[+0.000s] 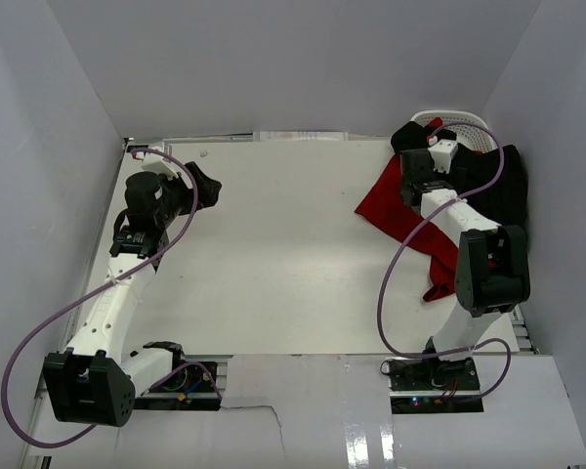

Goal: Fold and stack the t-shirts
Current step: Grab crumpled tshirt from bin with the right arm

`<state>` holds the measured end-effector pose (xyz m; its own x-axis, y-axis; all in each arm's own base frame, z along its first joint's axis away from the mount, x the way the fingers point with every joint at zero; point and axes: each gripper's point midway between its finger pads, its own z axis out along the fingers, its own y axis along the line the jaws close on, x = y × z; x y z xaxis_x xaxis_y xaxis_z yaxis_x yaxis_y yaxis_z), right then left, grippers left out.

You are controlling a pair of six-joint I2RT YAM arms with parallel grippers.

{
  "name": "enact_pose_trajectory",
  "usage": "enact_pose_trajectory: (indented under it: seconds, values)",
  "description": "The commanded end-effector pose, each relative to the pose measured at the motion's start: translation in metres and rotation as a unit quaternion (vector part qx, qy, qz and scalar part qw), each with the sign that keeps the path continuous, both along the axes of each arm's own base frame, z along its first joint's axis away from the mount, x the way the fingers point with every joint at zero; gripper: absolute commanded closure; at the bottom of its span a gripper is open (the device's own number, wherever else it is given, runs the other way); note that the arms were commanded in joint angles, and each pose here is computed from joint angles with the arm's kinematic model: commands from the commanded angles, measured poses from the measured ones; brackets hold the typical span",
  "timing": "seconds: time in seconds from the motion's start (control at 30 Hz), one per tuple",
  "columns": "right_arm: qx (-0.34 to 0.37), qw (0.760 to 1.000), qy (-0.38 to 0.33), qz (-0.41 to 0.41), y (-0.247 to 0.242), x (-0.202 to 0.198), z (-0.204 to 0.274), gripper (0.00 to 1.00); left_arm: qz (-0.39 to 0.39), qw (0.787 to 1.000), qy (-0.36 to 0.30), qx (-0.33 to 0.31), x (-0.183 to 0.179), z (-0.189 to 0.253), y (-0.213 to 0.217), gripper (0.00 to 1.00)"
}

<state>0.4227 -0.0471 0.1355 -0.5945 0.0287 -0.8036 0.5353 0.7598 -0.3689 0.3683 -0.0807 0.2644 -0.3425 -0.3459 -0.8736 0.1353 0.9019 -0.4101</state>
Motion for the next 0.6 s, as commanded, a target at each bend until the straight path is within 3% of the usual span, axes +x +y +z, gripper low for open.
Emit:
enact_pose_trajectory:
  seconds: [0.0, 0.57]
  values:
    - [-0.024, 0.997, -0.068, -0.021, -0.013, 0.031, 0.041, 0.10, -0.015, 1.000, -0.014, -0.001, -0.004, 0.007, -0.005, 0.02]
    - [-0.028, 0.997, -0.051, -0.055, -0.044, 0.076, 0.015, 0.08, -0.017, 1.000, -0.007, 0.001, -0.002, 0.002, -0.005, 0.02]
